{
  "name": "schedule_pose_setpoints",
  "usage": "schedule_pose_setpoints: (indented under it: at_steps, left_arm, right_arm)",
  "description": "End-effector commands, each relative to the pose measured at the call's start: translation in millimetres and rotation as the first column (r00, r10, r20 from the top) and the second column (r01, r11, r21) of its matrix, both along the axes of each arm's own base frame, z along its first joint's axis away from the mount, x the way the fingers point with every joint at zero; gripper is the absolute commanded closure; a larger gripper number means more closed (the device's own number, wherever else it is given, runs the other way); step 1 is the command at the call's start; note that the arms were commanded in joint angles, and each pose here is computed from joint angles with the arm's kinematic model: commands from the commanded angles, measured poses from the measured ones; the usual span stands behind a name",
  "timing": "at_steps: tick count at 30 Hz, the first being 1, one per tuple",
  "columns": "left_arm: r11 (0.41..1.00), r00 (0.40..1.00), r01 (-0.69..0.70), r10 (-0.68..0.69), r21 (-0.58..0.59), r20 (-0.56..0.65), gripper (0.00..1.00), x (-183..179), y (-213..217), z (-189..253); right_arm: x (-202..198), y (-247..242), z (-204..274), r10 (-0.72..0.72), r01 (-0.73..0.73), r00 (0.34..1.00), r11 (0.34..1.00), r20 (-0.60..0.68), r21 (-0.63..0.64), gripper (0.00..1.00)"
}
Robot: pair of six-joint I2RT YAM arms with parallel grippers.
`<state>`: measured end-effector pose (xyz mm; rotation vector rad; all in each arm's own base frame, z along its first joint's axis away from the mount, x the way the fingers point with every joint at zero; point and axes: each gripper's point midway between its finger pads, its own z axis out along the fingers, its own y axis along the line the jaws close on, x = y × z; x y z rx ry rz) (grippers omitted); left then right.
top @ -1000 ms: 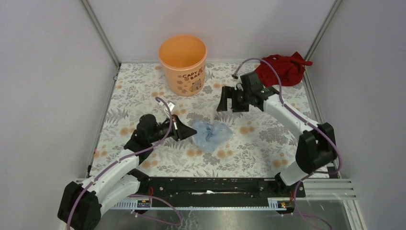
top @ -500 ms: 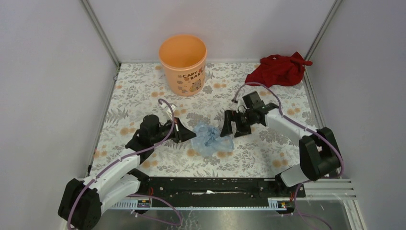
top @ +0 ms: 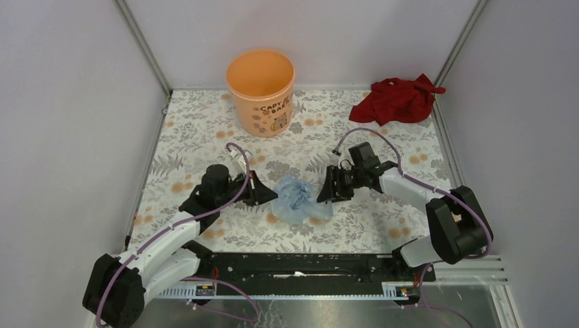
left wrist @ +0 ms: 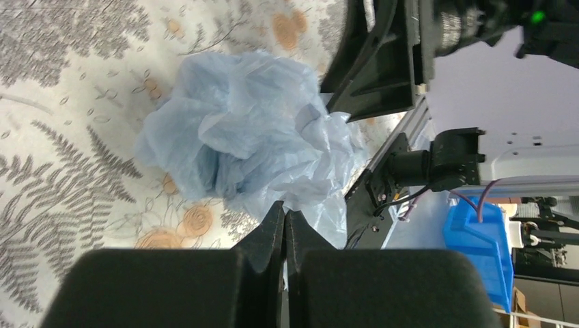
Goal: Put the trash bags into the trash bin
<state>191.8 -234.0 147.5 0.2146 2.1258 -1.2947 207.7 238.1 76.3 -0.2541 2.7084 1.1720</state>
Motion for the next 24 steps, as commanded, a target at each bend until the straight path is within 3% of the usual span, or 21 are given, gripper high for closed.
schedule_pose_setpoints:
  at_steps: [1, 4, 7, 10, 14, 24]
  left_arm:
    - [0.997, 0.997, -0.062, 0.065, 0.056, -0.043, 0.94, 5, 8, -1]
    - [0.991, 0.991, -0.077, 0.088, 0.112, -0.100, 0.64, 3, 13, 0]
    - [0.981, 0.991, -0.099, 0.112, 0.169, -0.067, 0.32, 9, 20, 17]
    - [0.959, 0.989, -0.148, 0.150, 0.243, 0.009, 0.13, 24, 30, 37]
    - [0.924, 0.981, -0.192, 0.185, 0.330, 0.053, 0.01, 44, 38, 46]
    - [0.863, 0.989, -0.086, 0.133, 0.497, -0.060, 0.01, 39, 47, -1]
  right_arm:
    - [5, 6, 24, -0.035, 0.029, 0.995, 0.997, 0.090, 0.068, 0.65]
    - [8, 12, 42, -0.027, 0.015, 0.991, 0.995, 0.129, 0.099, 0.96]
    - [8, 15, 57, -0.015, -0.005, 0.982, 0.995, 0.187, 0.104, 1.00]
    - [8, 14, 67, -0.003, -0.022, 0.973, 0.994, 0.231, 0.104, 1.00]
    - [6, 14, 72, 0.025, -0.053, 0.967, 0.993, 0.253, 0.103, 1.00]
    - [-1, 10, 75, 0.061, -0.086, 0.960, 0.993, 0.273, 0.078, 1.00]
